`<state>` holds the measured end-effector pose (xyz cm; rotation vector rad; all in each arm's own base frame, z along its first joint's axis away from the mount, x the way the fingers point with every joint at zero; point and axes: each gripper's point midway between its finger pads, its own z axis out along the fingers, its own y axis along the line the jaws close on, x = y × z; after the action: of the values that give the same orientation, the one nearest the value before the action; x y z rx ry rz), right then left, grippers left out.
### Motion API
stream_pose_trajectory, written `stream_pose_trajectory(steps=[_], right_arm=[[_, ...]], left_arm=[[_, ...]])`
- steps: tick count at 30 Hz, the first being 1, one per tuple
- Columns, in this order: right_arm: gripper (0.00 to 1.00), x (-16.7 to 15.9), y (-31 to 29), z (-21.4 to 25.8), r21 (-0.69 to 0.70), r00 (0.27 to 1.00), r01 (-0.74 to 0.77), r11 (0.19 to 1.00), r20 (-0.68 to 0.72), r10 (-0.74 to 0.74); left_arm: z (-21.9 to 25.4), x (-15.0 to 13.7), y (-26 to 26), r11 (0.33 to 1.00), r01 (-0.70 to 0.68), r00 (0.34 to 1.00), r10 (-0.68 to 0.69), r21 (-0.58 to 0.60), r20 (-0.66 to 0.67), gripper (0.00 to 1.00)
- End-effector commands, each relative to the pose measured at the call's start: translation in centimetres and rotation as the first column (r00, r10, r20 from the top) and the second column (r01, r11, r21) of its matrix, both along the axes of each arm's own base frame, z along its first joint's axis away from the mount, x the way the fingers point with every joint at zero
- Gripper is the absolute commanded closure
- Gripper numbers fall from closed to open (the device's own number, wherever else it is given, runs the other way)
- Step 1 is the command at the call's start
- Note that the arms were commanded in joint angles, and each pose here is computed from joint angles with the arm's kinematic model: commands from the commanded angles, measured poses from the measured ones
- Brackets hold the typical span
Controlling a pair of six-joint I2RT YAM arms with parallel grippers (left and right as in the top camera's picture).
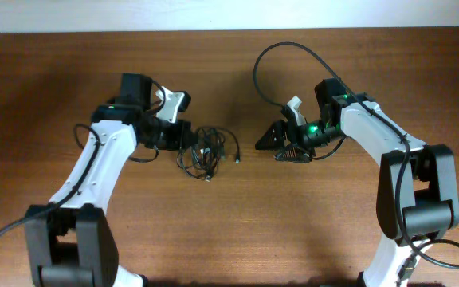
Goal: Untangle cables
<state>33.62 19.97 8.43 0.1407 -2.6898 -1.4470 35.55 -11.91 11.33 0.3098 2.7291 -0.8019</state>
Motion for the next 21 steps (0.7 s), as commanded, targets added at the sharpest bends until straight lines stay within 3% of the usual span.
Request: stream_pose_trajectory(steps=[1,5,10,11,12,13,14,15,18,21], right_arm=[[0.02,0.4,-0.2,0.8,-0.011,0.999,-0.002,1.0,0.044,0.003],[0.02,0.4,-0.4,0.5,-0.026,0.999,-0.002,1.0,0.046,0.003],[0.01,0.2,-0.4,0.5,-0.027,1.0,-0.002,1.0,0.031,0.003],[0.12,0.0,-0.3,0.5,-0.028,1.0,-0.005,1.0,0.025,0.006],[0.49,-0.2,0.0,0.5,-0.029,1.0,-0.014,0.999,0.021,0.014],[0.76,-0.5,0.4,0.5,-0.029,1.0,-0.026,0.999,0.016,0.026],[0.92,-0.8,0.9,0.5,-0.03,0.999,-0.034,0.999,0.011,0.034],[0.96,-0.9,1.6,0.5,-0.03,0.999,-0.039,0.999,0.005,0.039],[0.96,-0.9,3.6,0.6,-0.027,0.999,-0.035,0.999,-0.002,0.035],[0.66,-1.0,6.2,0.5,-0.043,0.999,-0.046,0.998,0.015,0.047]], left_arm=[[-2.5,-0.6,-0.9,1.0,0.007,0.996,-0.005,0.02,-0.086,0.93],[-3.6,-0.8,-1.1,1.0,-0.005,0.991,0.008,0.021,-0.131,0.85],[-3.7,-0.8,-1.1,1.0,-0.004,0.991,0.007,0.021,-0.134,0.88],[-3.7,-0.8,-1.1,1.0,-0.004,0.991,0.007,0.021,-0.134,0.91],[-3.7,-0.8,-1.1,1.0,-0.004,0.991,0.007,0.022,-0.133,0.91],[-3.7,-0.7,-1.1,1.0,-0.004,0.991,0.007,0.022,-0.133,0.92],[-3.7,-0.8,-1.1,1.0,-0.004,0.991,0.007,0.022,-0.133,0.91],[-3.7,-0.8,-1.1,1.0,-0.004,0.991,0.007,0.022,-0.133,0.91],[-3.8,-0.7,-1.0,0.999,-0.007,0.991,0.011,0.034,-0.133,0.91],[-4.0,-0.7,-0.6,0.998,-0.01,0.991,0.017,0.055,-0.133,0.91]])
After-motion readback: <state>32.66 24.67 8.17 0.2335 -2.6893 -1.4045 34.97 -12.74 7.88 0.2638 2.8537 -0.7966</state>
